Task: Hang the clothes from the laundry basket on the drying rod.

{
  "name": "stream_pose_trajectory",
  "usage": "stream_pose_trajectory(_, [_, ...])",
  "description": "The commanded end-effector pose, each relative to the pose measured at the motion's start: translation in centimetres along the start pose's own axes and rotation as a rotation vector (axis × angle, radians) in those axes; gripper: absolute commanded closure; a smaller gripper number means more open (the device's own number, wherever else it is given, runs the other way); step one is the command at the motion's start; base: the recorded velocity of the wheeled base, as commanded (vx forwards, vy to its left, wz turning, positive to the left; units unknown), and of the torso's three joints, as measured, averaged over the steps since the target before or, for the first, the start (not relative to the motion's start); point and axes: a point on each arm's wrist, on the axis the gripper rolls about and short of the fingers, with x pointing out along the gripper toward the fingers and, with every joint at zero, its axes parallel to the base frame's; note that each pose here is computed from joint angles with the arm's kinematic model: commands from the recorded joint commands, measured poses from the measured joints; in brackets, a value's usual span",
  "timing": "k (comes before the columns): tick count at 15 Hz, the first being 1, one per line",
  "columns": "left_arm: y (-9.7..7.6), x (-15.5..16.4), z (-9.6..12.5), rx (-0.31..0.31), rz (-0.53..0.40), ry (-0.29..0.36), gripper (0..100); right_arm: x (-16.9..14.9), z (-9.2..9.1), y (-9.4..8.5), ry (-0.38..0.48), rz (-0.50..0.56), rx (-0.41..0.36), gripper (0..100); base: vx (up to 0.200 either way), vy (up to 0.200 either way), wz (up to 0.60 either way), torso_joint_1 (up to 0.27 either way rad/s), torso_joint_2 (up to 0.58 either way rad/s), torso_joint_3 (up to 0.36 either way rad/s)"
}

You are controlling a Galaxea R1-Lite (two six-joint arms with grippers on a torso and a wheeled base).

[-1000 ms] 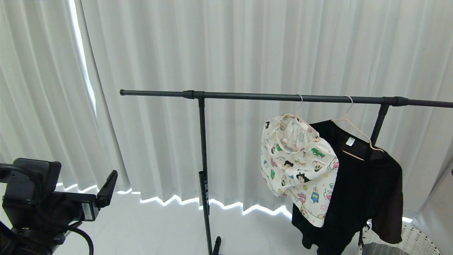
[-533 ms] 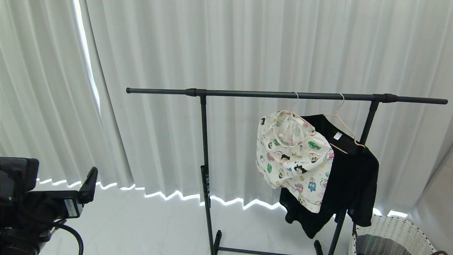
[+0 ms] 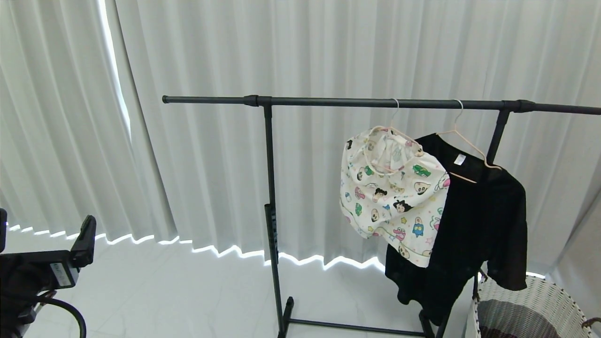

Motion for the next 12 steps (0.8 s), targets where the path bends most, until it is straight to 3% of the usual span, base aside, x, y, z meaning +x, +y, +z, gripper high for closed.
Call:
stream_pose_trajectory(1, [0.8,-0.9,0.7,0.011,0.024,-0.056,0,-0.5,-0.1,0.0,-0.013,-0.006,0.001,0,0.000,0.000,0.00,-0.222,0.50,0.295])
stream_pose_trajectory(5, [1.4,-1.8,1.0,0.036,0.039,-0.085,0,-1.7,-0.6,0.2,-0.039,-0.013,0.006,0,0.000,0.000,0.00,-0.205,0.49,0.284])
stream_pose_trajectory(9, [2.9,-5.5,-0.4,0.074,0.017,-0.016,0,-3.7,-2.4,0.9,-0.067,-0.026,0.008,0,0.000,0.000,0.00,-0.179,0.47,0.286])
stream_pose_trajectory(12, [3.9,-9.2,-2.9,0.105,-0.009,0.040,0,-5.7,-4.4,1.8,-0.100,-0.047,0.014,0,0.000,0.000,-0.20,-0.163,0.46,0.295])
